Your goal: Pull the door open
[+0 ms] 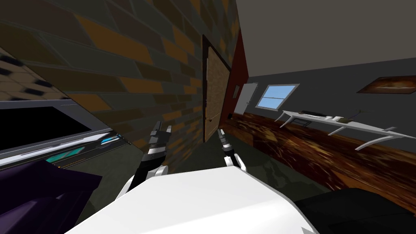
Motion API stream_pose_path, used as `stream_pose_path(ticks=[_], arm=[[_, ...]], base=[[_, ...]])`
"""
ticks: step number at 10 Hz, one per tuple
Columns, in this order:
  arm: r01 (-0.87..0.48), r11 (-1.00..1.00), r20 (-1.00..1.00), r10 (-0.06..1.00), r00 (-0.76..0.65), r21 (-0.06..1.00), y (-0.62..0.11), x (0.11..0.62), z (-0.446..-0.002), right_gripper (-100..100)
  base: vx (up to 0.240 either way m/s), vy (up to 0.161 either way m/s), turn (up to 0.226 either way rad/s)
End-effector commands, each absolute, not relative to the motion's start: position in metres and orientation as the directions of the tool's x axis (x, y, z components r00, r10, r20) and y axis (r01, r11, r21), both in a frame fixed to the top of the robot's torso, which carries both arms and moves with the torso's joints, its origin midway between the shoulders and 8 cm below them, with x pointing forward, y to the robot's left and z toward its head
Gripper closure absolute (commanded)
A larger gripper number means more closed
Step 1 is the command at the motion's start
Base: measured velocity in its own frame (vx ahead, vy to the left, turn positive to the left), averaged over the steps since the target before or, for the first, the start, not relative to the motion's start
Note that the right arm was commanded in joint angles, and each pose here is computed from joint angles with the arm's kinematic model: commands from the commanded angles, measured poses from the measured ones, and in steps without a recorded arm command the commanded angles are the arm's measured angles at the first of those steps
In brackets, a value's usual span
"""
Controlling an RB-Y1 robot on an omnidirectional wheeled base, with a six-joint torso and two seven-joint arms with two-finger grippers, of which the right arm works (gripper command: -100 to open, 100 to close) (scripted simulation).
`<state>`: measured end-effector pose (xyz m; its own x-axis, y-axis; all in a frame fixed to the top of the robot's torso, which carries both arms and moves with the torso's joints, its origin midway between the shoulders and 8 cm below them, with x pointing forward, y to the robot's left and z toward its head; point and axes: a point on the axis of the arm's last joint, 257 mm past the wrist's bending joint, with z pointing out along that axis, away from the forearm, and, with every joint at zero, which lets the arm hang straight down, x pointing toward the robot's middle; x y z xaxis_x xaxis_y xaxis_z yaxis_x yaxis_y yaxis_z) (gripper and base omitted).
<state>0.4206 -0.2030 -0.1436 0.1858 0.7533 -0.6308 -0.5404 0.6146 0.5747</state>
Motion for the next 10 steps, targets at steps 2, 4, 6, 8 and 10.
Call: stream_pose_path(ticks=[2, 4, 6, 8, 10], arm=[[-0.527, 0.650, -0.676, 0.715, 0.180, 0.547, -0.201, 0.427, -0.161, -100], [-0.517, 0.675, -0.708, 0.685, 0.174, 0.526, -0.199, 0.430, -0.175, -100], [-0.509, 0.698, -0.738, 0.654, 0.167, 0.504, -0.198, 0.433, -0.188, -100], [-0.501, 0.720, -0.767, 0.622, 0.159, 0.480, -0.196, 0.435, -0.201, -100], [-0.495, 0.741, -0.794, 0.588, 0.151, 0.454, -0.195, 0.437, -0.214, -100]], base=[[0.097, -0.037, 0.047], [0.098, -0.035, 0.047], [0.093, -0.047, 0.048], [0.094, -0.023, 0.046], [0.087, -0.047, 0.051]])
